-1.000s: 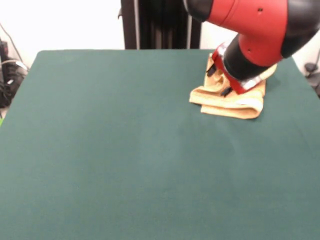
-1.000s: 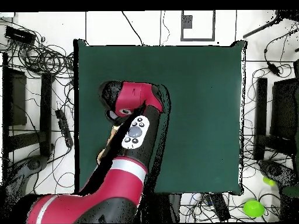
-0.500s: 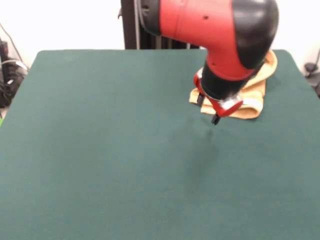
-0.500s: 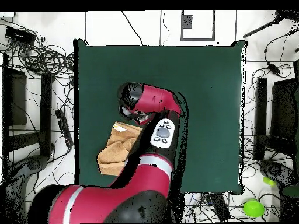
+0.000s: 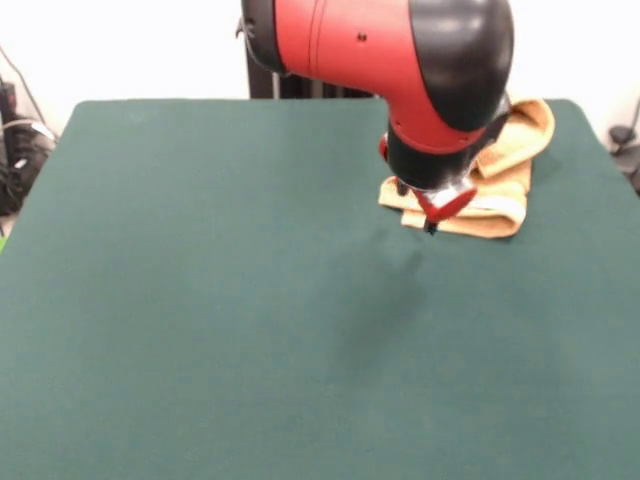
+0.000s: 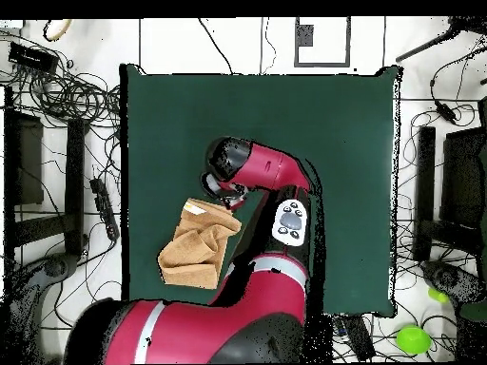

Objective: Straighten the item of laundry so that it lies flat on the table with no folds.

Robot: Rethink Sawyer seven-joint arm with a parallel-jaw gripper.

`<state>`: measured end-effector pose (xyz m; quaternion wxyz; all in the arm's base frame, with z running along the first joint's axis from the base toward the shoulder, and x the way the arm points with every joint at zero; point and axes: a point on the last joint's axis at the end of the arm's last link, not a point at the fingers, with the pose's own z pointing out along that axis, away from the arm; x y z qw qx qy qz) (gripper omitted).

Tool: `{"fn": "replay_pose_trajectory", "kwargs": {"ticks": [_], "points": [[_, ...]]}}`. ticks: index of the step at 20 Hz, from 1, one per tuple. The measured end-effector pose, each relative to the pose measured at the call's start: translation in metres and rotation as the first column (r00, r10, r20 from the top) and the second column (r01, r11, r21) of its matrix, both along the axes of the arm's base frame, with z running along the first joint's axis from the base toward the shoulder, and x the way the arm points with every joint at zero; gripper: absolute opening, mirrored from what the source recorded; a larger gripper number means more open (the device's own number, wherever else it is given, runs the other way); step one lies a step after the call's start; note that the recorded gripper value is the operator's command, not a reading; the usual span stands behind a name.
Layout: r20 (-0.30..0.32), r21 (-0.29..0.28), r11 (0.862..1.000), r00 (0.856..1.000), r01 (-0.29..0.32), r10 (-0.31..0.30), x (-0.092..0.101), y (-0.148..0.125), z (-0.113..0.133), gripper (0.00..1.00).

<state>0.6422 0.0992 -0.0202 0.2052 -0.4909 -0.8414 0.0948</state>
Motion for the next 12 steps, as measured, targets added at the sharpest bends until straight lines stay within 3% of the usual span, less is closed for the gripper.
{"fn": "replay_pose_trajectory", "kwargs": {"ticks": [6, 12], "points": [[-0.059, 0.051, 0.999, 0.998, 0.003, 0.0, -0.008, 0.018, 0.024, 1.0], [-0.061, 0.078, 0.997, 0.998, 0.001, 0.004, -0.01, 0.029, 0.033, 1.0]]}}
